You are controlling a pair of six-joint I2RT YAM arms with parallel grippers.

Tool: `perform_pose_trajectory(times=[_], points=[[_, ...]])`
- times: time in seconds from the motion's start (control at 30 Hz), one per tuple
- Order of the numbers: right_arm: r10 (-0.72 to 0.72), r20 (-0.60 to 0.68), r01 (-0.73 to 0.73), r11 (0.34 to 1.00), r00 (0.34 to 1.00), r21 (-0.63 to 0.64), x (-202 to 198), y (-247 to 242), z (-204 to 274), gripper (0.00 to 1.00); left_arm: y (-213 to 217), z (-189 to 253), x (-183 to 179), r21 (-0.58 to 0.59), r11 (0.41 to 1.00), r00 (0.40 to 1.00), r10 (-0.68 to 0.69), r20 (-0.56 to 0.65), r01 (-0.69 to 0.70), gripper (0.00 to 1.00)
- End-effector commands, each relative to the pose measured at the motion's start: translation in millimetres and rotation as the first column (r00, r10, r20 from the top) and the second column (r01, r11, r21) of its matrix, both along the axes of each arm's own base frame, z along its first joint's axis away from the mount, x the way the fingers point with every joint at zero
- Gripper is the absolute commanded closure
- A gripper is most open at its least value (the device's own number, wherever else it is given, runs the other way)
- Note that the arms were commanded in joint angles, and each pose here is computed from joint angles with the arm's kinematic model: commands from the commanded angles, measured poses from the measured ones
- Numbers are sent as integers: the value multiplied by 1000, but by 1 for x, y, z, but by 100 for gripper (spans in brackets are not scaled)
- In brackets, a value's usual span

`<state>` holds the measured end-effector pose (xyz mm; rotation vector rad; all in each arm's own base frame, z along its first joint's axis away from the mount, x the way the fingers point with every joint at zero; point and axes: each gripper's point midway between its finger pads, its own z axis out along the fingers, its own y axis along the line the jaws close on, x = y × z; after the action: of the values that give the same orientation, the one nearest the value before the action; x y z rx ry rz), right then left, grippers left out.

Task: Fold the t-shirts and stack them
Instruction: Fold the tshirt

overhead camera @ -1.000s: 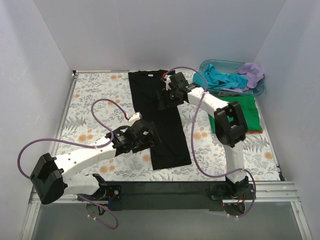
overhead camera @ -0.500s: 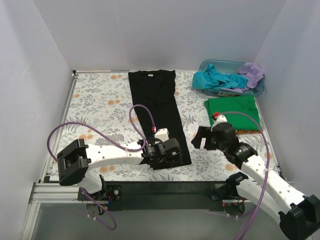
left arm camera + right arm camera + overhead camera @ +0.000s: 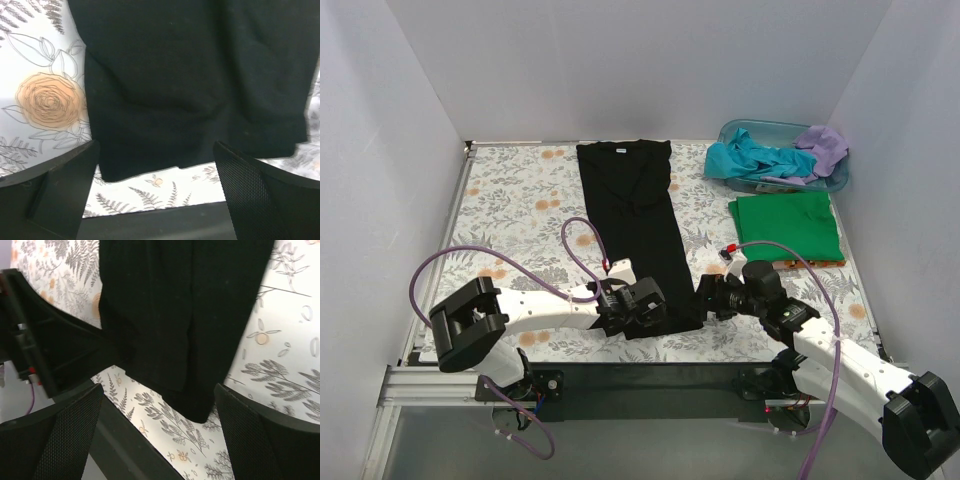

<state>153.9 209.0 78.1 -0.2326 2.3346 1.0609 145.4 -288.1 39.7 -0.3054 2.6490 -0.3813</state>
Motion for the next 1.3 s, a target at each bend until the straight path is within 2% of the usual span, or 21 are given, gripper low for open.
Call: perform_pose_trajectory(times=[0.0, 0.2, 0.33, 0.47, 0.6, 0.67, 0.73, 0.77, 0.83, 0.87, 0.93, 0.97, 1.0, 1.1, 1.17, 1.2, 1.27], points=[[72, 22, -74, 993, 997, 87, -6, 19, 5, 2, -3, -13, -4, -28, 1000, 999, 9, -32, -10, 2], [117, -60, -113, 992, 991, 54, -32, 25, -23, 2, 36, -44, -33, 72, 997, 987, 51, -150, -41, 2], [142, -125, -137, 990, 982, 45, -56, 21, -41, 2, 82, -52, -56, 172, 976, 963, 168, -211, -132, 2], [163, -182, -163, 987, 970, 15, -77, 19, -50, 2, 115, -52, -76, 240, 959, 944, 210, -255, -149, 2], [184, -171, -185, 983, 968, 13, -85, 24, -43, 2, 105, -36, -79, 163, 979, 951, 161, -266, -120, 2], [197, -161, -195, 980, 967, 25, -86, 27, -35, 2, 107, -27, -78, 169, 979, 956, 157, -247, -117, 2], [211, -107, -205, 977, 972, 63, -82, 34, -14, 2, 91, -8, -72, 121, 988, 969, 119, -215, -95, 2], [204, -120, -201, 979, 972, 41, -83, 30, -13, 2, 84, 1, -67, 104, 991, 977, 98, -189, -79, 2], [152, -54, -150, 988, 987, 46, -68, 31, 10, 2, 60, 21, -61, 63, 998, 991, 23, -135, -15, 2], [125, -64, -124, 992, 990, 11, -67, 25, 8, 2, 49, 27, -58, 45, 999, 994, -10, -110, 15, 2], [18, 5, -18, 1000, 1000, -11, -48, 15, 23, 2, 28, 34, -50, 59, 995, 995, -73, -66, 77, 2], [-22, -17, 21, 997, 1000, -74, -48, 2, 14, 2, 16, 35, -46, 44, 994, 994, -94, -48, 97, 2], [-153, 37, 157, 980, 987, -119, -29, -14, 16, 2, 5, 36, -44, 43, 989, 990, -139, -33, 140, 2], [-347, 102, 361, 894, 932, -264, -12, -59, 8, 2, -40, 35, -36, -19, 973, 974, -228, 4, 229, 2], [-395, 121, 413, 857, 911, -310, -9, -74, 7, 2, -66, 39, -30, -46, 957, 958, -284, 33, 285, 2], [-412, 137, 434, 841, 901, -322, -7, -79, 7, 2, -71, 26, -28, -8, 956, 956, -292, 18, 292, 2], [-429, 146, 453, 828, 891, -329, -5, -82, 6, 2, -88, 32, -18, -3, 953, 951, -304, 58, 304, 2]])
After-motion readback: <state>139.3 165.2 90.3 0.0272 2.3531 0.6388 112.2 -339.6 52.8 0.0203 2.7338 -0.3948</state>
